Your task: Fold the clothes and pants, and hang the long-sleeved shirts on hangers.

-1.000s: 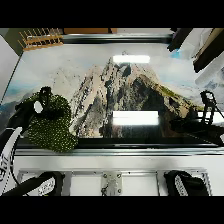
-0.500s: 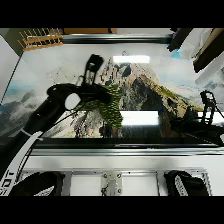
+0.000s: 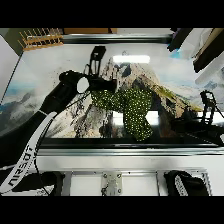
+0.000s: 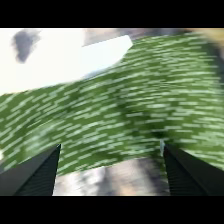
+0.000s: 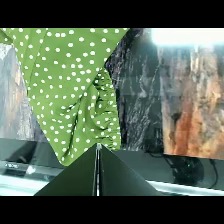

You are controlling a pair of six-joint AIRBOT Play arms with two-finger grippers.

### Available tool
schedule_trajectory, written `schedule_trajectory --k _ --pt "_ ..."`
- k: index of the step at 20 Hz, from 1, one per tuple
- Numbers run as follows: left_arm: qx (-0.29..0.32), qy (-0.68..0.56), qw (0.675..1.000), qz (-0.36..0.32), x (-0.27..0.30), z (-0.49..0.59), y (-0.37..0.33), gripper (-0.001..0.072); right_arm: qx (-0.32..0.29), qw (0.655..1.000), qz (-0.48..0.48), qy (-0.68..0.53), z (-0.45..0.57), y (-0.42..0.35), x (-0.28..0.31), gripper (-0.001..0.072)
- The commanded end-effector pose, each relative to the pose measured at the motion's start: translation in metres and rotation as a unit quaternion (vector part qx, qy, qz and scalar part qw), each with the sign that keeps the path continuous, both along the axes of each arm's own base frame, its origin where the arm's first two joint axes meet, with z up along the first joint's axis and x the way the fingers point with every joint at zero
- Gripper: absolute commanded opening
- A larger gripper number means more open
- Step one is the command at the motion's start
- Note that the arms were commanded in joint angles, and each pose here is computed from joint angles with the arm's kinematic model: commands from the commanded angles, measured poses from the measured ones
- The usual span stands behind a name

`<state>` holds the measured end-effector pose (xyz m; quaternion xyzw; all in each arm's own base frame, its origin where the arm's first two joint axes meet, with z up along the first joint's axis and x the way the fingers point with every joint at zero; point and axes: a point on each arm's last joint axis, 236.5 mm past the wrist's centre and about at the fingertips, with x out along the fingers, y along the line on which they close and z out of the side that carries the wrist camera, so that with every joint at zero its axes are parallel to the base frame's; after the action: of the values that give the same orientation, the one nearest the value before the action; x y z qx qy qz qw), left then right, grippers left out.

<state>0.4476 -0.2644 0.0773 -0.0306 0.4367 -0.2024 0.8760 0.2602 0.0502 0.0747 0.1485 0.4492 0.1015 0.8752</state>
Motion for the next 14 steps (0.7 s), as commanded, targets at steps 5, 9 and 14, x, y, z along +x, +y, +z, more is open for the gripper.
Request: schedule_trajectory --k 5,9,14 --pt "-0.062 0.217 0.950 0.216 0.008 -0.139 0.134 0.0683 0.000 1.000 0.000 0.000 0.000 0.000 0.000 0.0012" --pt "-0.146 0.283 0.925 0.207 0.004 -0.172 0.111 0.0683 0.000 1.000 0.000 0.000 0.000 0.000 0.000 0.0012" --pt "-0.135 0.306 0.924 0.184 -0.008 -0.195 0.083 0.0683 0.001 1.000 0.000 0.001 0.000 0.000 0.000 0.0011"
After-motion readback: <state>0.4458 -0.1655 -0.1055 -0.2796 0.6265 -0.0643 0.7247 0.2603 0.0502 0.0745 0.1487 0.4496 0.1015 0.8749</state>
